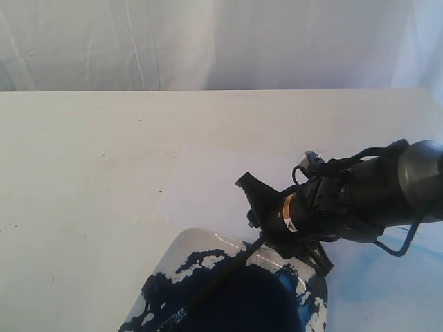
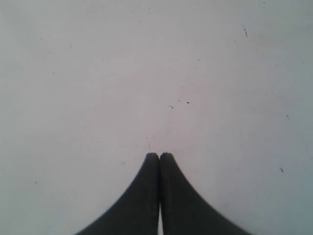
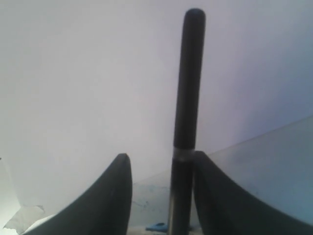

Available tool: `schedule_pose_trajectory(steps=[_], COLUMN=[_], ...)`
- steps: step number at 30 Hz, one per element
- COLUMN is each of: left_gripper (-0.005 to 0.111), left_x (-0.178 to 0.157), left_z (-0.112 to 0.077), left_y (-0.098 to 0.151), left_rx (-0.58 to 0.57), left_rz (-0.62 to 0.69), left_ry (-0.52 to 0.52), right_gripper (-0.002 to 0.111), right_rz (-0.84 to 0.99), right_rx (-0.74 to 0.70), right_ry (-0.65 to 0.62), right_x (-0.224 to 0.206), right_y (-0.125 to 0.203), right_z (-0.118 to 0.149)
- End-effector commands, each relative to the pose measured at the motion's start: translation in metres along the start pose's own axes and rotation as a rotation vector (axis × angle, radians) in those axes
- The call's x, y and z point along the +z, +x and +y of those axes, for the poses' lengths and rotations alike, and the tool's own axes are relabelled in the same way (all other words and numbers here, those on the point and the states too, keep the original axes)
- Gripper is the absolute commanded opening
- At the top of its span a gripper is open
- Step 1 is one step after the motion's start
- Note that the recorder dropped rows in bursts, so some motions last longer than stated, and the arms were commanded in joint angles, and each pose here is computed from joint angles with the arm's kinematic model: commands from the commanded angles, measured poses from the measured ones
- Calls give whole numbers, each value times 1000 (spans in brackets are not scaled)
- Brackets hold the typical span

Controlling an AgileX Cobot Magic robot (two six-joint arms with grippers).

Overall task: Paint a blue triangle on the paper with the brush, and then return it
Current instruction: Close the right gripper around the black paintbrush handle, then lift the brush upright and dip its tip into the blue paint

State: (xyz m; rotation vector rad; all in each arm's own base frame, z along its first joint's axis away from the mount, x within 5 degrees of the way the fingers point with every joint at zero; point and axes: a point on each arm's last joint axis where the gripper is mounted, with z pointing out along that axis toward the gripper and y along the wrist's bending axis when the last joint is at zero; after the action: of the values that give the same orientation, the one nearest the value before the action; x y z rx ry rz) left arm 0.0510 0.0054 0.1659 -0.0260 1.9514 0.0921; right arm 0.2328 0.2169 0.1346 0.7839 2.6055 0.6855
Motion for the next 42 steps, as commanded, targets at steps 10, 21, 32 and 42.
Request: schedule_pose_trajectory(steps=[10,21,32,42], left_gripper=[0,0,0,0], left_x=[0,0,0,0], left_z=[0,0,0,0], left_y=[1,1,1,1], left_rx=[-7,-7,-7,-7], left_rz=[2,2,2,2], left_ry=[3,3,3,3], right_gripper=[38,30,30,7], right_rz=[-9,-10,0,-1], right_rx=[10,12,11,52], right_ry=[9,13,18,-10], right_x=[0,0,6,4], right_y=[-3,-3,-2,-3], right_z=[0,-1,-3,4])
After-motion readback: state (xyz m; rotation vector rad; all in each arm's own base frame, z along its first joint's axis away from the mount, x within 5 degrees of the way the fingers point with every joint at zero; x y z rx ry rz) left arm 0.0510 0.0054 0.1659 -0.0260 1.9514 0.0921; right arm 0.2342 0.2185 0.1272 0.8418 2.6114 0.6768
